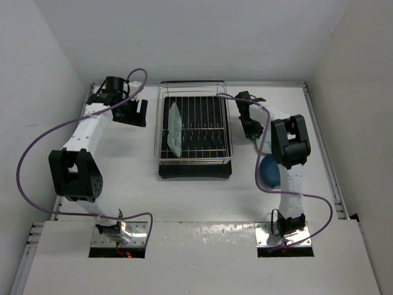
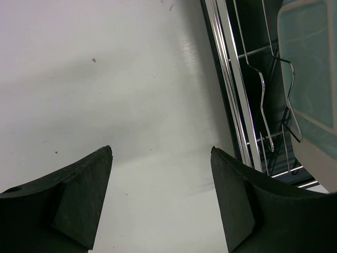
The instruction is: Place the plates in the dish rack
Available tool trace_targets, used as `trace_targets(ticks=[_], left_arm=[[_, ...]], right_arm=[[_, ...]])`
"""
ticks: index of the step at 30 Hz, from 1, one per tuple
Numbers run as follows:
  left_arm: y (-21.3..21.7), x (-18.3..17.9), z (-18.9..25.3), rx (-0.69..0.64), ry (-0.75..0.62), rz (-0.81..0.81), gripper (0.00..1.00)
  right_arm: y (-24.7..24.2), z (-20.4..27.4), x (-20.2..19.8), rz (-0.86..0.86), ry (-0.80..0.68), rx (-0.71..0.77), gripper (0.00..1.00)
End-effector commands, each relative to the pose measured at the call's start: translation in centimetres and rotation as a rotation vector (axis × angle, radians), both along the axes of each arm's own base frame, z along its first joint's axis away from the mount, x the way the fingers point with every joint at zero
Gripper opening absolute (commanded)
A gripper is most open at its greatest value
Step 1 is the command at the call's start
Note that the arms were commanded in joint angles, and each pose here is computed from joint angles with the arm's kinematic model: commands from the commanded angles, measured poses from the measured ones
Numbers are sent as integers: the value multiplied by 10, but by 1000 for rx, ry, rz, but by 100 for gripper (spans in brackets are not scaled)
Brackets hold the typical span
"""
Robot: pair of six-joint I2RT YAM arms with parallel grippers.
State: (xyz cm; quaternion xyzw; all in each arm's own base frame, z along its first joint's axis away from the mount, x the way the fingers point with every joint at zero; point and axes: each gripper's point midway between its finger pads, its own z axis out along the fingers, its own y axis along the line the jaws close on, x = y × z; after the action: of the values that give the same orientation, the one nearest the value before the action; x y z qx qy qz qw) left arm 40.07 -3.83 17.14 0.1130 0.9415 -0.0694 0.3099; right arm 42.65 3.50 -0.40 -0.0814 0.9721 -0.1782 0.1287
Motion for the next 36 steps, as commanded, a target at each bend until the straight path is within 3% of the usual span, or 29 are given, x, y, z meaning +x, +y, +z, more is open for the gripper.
trace_targets(ticks=[1, 5, 10, 12, 15, 16, 17, 19, 29, 36], left_arm=[[4, 0, 18, -19, -48, 3, 80], [4, 0, 18, -19, -48, 3, 80], [8, -3, 20, -19, -48, 12, 80], [8, -3, 20, -19, -48, 12, 80], [8, -3, 24, -19, -57, 12, 80], [8, -3, 24, -19, -57, 12, 80], [6, -4, 24, -28, -57, 5, 80], [6, -4, 27, -28, -66, 5, 80], [8, -6, 35, -35, -85, 9, 80], [6, -6, 35, -42, -84, 3, 80]], right_arm=[[-8, -23, -7, -48, 45, 13, 23], [-10, -20, -1, -40, 38, 16, 0], [-3, -2, 13, -8, -1, 80, 0], [-1, 17, 23, -33, -82, 141, 0], [30, 77, 37, -59, -282, 440, 0], [28, 77, 33, -77, -292, 471, 0], [20, 113, 47, -99, -420, 520, 0], [28, 116, 40, -105, -428, 606, 0], [7, 167, 40, -199, -569, 845, 0], [11, 246, 34, -147, -751, 965, 0]])
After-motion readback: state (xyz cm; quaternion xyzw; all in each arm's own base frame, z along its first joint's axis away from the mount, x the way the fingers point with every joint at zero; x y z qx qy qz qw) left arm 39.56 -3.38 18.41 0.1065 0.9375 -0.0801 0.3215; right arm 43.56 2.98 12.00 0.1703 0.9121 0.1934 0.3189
